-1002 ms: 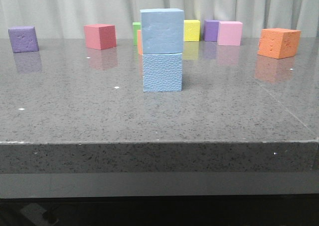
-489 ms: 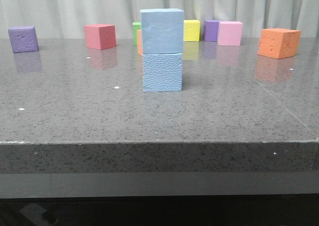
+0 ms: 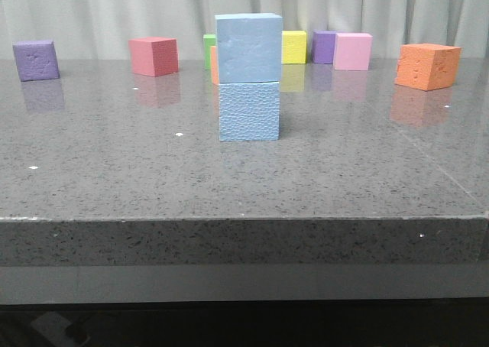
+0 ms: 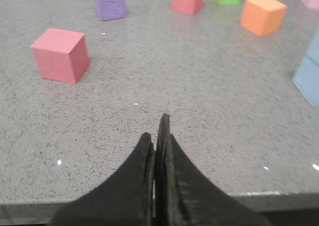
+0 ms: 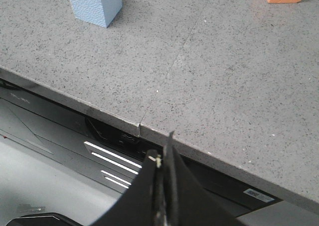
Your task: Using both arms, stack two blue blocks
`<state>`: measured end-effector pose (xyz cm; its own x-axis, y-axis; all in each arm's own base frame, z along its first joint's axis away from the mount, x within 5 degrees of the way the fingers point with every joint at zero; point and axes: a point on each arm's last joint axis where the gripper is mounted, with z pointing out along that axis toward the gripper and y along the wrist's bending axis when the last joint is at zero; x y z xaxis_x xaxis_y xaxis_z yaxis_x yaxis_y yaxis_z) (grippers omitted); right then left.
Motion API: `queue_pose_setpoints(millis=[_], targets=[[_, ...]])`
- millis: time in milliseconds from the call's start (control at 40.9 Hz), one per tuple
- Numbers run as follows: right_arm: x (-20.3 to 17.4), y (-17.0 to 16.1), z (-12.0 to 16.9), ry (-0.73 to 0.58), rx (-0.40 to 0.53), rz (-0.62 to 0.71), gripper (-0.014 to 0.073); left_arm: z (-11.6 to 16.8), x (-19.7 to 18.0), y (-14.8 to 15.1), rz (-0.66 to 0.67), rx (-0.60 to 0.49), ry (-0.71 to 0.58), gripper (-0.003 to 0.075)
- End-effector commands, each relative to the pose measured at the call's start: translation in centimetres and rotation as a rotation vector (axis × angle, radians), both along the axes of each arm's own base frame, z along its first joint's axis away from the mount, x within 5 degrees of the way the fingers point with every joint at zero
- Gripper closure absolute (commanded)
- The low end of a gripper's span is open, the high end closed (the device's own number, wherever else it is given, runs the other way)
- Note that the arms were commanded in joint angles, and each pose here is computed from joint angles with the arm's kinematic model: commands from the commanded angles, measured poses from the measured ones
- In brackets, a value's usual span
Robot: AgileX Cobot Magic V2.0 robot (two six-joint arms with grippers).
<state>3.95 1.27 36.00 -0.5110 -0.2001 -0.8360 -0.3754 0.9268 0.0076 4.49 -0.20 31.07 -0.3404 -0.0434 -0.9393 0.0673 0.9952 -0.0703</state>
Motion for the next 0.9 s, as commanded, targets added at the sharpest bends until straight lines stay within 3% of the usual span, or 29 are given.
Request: queue_pose_setpoints(millis=[0, 196, 416, 880], targets=[[0.3, 0.1, 1.2, -0.085, 0.020, -0.002, 0.0719, -1.3, 0.1, -0.1, 0.039, -0.075, -0.176, 0.0741], [0.3, 0.1, 1.2, -0.085, 0.020, -0.002, 0.0719, -6.8, 0.5, -0.1, 0.079, -0.182, -0.266, 0.0741], [0.3, 0.1, 1.2, -0.085, 0.020, -0.002, 0.0719, -10.3, 1.0, 0.0, 0.090, -0.198, -0.378, 0.0741], [0.3, 0.1, 1.1, -0.082, 0.018, -0.002, 0.0719, -10.1, 1.0, 0.1, 0.079, -0.108, -0.415, 0.0741]])
